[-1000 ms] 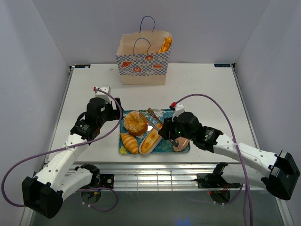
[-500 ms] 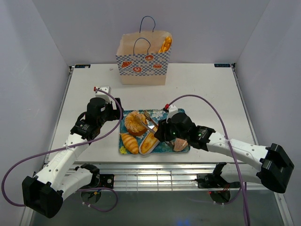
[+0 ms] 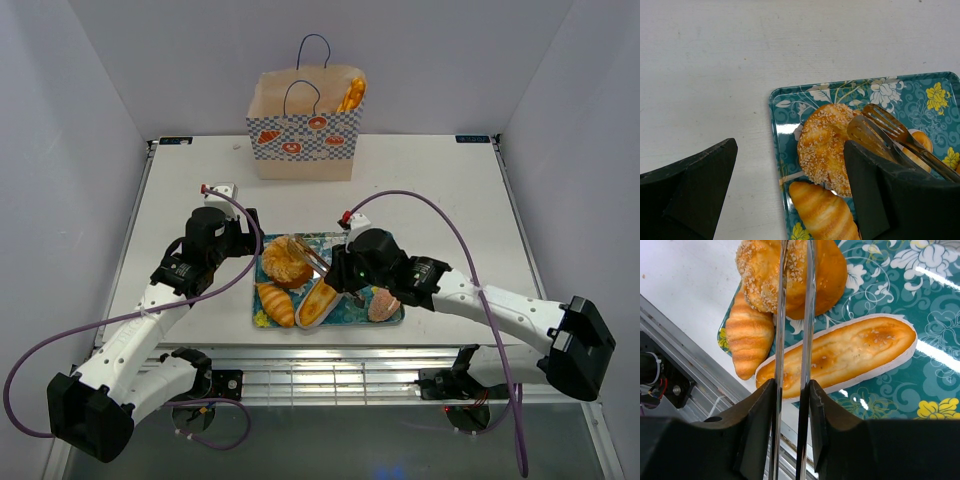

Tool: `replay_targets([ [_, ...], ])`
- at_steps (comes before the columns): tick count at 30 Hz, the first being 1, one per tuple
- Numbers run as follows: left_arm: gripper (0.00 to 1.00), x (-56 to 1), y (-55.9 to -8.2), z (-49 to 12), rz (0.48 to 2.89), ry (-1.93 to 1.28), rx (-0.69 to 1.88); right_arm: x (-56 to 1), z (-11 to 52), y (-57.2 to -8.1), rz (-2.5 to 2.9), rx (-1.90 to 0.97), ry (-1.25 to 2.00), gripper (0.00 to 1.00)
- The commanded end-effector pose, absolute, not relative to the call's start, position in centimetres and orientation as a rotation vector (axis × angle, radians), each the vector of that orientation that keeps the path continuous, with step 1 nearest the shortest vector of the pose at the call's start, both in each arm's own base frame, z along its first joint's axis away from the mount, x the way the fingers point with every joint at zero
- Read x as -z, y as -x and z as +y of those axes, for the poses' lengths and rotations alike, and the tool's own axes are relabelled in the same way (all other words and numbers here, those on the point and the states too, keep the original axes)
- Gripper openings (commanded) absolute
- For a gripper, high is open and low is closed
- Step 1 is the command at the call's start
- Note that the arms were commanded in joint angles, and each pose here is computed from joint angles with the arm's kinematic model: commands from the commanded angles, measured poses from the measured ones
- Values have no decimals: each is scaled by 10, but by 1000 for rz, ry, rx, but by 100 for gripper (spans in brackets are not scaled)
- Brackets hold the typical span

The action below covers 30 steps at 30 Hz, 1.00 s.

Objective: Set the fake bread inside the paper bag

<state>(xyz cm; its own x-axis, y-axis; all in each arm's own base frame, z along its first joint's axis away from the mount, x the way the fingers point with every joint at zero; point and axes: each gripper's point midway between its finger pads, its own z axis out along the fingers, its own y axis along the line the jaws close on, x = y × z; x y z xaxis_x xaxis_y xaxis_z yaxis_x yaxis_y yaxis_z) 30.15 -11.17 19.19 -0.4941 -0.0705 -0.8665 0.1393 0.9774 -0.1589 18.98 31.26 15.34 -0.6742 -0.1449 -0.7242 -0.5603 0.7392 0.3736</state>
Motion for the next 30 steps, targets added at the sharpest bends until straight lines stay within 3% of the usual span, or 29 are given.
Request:
replay_targets([
  [1,98,-213,-303,-116,2023,-62,278,-200,320,-194,2135,-840,502,17],
  [4,98,-213,-303,-116,2023,-63,280,-214,321,-195,2109,-855,506,8],
  [18,98,-220,-304,-110,2000,-32,253,-280,311,-198,1966,-888,464,8],
  [30,98,-265,-292,-80,1826,118,208,-413,320,-242,1668,-829,416,8],
])
